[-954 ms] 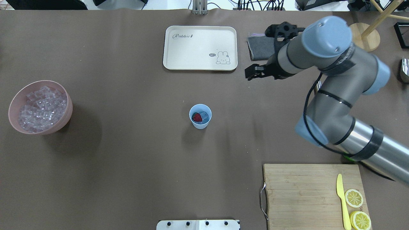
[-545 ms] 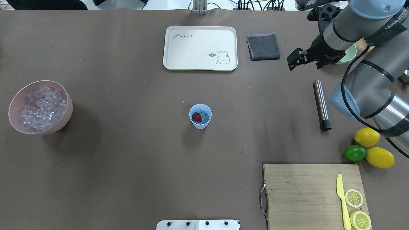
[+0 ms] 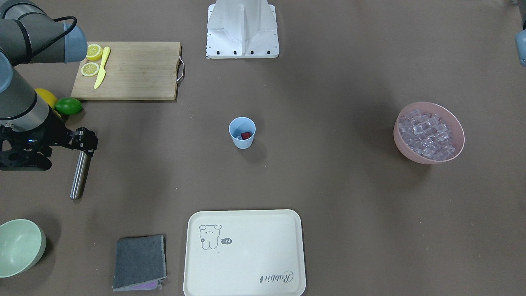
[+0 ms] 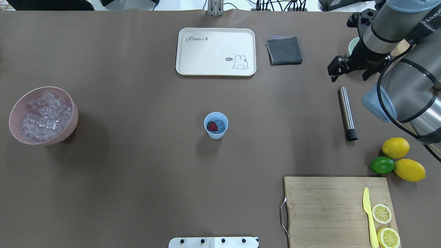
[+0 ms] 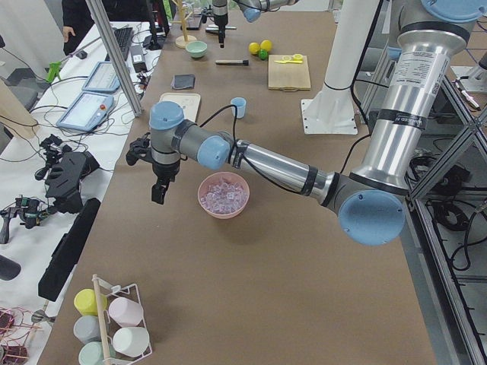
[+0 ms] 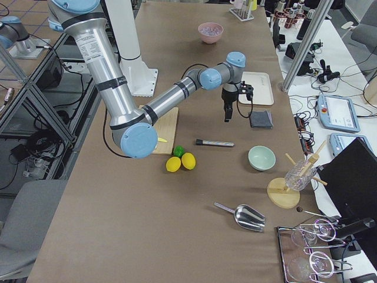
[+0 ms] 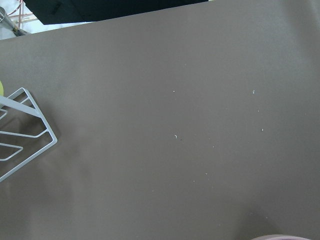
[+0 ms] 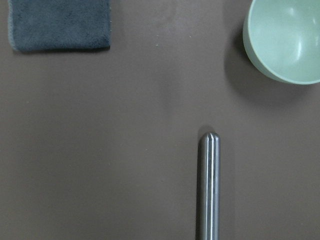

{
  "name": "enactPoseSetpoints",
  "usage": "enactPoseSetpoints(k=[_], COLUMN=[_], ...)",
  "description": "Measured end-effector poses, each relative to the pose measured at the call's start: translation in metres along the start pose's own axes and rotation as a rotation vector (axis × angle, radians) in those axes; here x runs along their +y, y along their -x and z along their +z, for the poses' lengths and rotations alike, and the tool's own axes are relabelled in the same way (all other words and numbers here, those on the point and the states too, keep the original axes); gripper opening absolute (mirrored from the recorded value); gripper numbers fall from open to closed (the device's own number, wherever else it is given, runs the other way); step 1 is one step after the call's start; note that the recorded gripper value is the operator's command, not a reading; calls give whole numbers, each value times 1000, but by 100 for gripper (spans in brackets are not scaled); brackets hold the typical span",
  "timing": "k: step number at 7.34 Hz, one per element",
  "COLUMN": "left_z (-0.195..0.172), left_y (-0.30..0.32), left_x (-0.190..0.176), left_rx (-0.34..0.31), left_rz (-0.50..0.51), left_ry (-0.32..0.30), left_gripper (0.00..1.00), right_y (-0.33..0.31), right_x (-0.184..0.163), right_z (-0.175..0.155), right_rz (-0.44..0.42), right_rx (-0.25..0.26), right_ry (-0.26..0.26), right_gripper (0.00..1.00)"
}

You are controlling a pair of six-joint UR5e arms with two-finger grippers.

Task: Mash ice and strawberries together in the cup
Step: 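Move the right gripper over the upright steel pestle, then lower the right gripper around the pestle top and close it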

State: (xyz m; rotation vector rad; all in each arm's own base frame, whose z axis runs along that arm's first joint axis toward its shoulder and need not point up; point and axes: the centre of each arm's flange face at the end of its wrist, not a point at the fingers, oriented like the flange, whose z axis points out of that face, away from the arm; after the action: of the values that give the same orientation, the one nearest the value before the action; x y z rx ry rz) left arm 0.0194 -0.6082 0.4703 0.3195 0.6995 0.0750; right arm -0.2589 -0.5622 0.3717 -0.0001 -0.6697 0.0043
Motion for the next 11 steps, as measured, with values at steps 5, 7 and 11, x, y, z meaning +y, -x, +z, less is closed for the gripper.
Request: enactPoseSetpoints(k=[5,7,11], left_z=[6,6,9], left_y=[4,3,-2], left_x=[2,1,-14], left_rx=[-26,-23,-21], left_rz=[74,87,94], left_ry=[-95,-111,-113], left_gripper=[98,98,98], right_y=[-31,-38,-38], right_x=[-22,-35,-32], right_z=[66,96,120], right_rz=[56,39,11], right_rx=[-23,-58,-57], right_ry=[122,122,137], right_gripper=[100,99,99])
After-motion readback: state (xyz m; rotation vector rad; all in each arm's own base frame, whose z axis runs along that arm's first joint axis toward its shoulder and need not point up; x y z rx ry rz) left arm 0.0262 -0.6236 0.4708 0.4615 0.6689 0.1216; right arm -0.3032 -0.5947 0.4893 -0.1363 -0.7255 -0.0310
